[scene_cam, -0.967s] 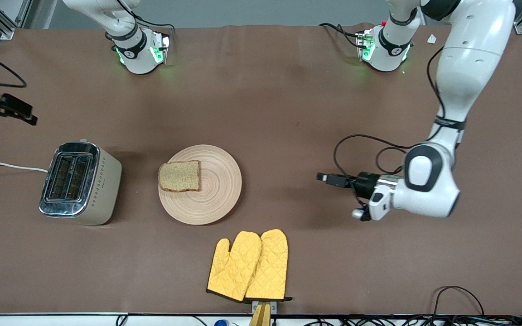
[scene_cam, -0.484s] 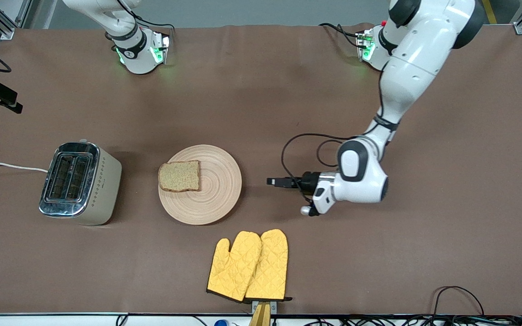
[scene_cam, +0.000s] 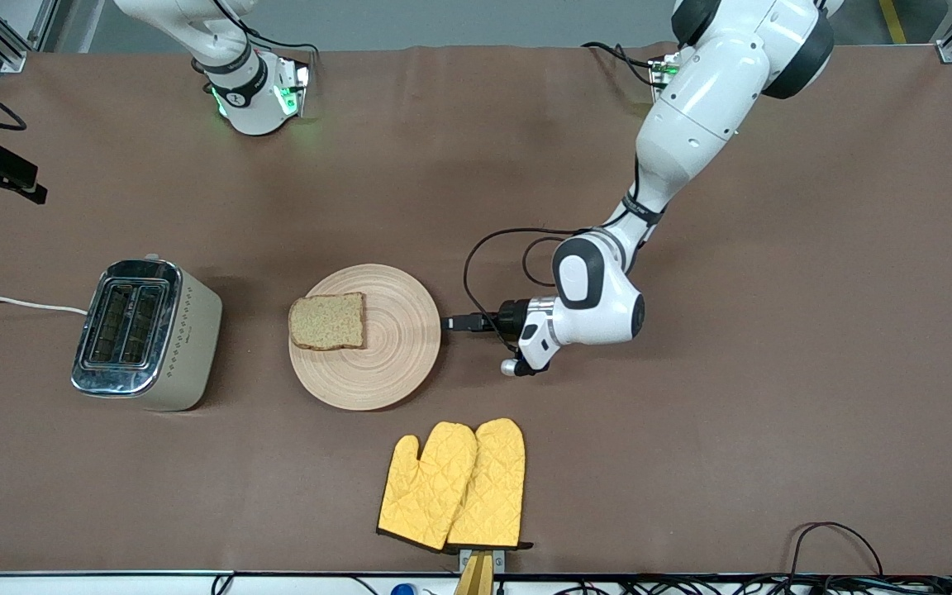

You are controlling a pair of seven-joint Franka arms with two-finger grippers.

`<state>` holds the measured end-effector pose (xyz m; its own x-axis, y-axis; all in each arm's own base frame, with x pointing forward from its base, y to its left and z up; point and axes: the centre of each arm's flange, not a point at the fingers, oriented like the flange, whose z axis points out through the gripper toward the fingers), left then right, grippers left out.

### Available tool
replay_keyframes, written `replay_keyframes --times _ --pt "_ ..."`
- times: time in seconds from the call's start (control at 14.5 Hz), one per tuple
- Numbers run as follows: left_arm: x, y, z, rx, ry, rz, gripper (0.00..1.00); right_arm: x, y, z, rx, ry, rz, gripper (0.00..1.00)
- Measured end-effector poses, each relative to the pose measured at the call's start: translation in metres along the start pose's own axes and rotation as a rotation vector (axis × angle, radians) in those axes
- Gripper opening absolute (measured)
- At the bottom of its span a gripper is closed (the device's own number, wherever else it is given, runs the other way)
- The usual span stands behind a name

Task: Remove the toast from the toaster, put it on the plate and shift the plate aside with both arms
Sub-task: 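Reach the left gripper to the rim of the wooden plate, then grip the plate rim with the left gripper and drag it sideways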

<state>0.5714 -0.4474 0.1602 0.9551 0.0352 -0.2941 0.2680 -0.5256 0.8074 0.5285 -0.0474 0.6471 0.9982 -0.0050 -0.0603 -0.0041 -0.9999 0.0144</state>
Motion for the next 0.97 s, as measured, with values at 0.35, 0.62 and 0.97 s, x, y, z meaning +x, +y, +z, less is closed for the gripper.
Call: replay_keyframes --times 0.35,0.62,0.97 --pt "-0.006 0.003 0.030 0.000 0.060 -0.005 1.00 0.000 -0.002 0.000 0.000 -0.002 -0.004 1.00" --pt "-0.013 0.010 0.045 0.015 0.126 0.013 1.00 0.000 -0.005 0.000 -0.001 -0.002 -0.008 1.00" --pt "-0.019 0.011 0.063 0.028 0.152 0.028 0.89 0.001 -0.011 0.000 -0.002 -0.002 -0.021 1.00"
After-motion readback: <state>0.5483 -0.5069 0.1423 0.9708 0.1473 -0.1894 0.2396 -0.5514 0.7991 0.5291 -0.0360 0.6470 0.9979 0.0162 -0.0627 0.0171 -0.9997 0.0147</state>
